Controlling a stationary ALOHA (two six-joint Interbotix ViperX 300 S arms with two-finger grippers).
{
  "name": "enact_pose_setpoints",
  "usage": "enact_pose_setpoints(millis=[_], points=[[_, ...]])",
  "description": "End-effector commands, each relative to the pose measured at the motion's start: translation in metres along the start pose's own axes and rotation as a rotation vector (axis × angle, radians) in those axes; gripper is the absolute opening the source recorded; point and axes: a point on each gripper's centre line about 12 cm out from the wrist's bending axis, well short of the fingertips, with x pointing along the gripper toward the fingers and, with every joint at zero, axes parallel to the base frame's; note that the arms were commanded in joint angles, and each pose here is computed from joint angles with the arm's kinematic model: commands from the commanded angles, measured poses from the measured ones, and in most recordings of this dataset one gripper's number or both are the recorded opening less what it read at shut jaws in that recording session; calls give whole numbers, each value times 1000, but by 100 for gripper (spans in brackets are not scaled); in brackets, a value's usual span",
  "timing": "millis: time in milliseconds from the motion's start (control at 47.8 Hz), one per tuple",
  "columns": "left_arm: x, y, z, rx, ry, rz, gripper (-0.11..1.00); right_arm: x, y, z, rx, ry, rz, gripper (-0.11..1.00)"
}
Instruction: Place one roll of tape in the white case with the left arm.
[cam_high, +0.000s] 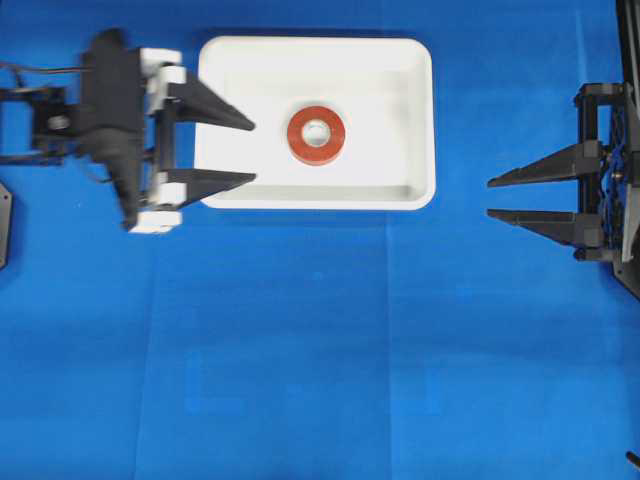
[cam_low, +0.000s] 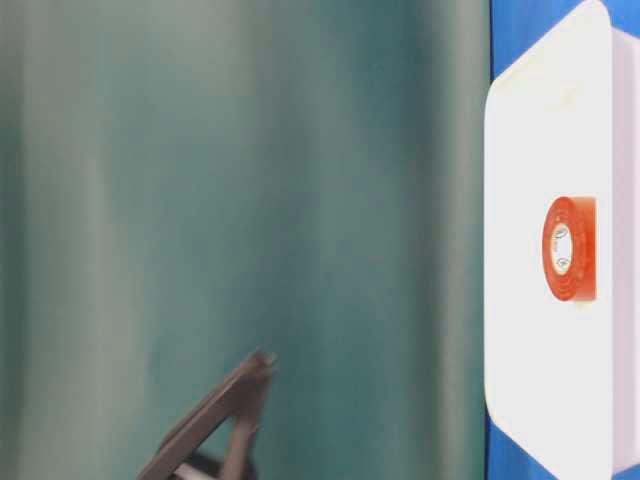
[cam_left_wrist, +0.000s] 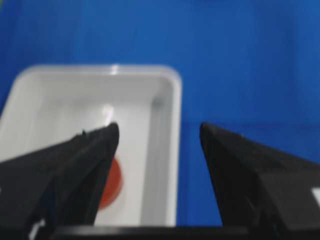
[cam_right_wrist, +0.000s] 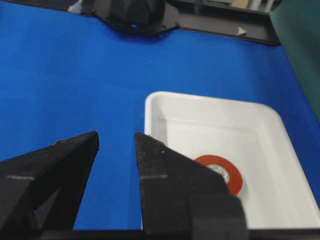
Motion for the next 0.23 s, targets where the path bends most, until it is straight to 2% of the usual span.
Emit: enact_pose_setpoints(millis=[0,209], points=[[-18,-3,10,-11,-92,-11,61,1,0,7,3,-23,-2,-11],[-44,-6,4,-34,-140,-21,61,1,0,6,3,-21,-2,-11]])
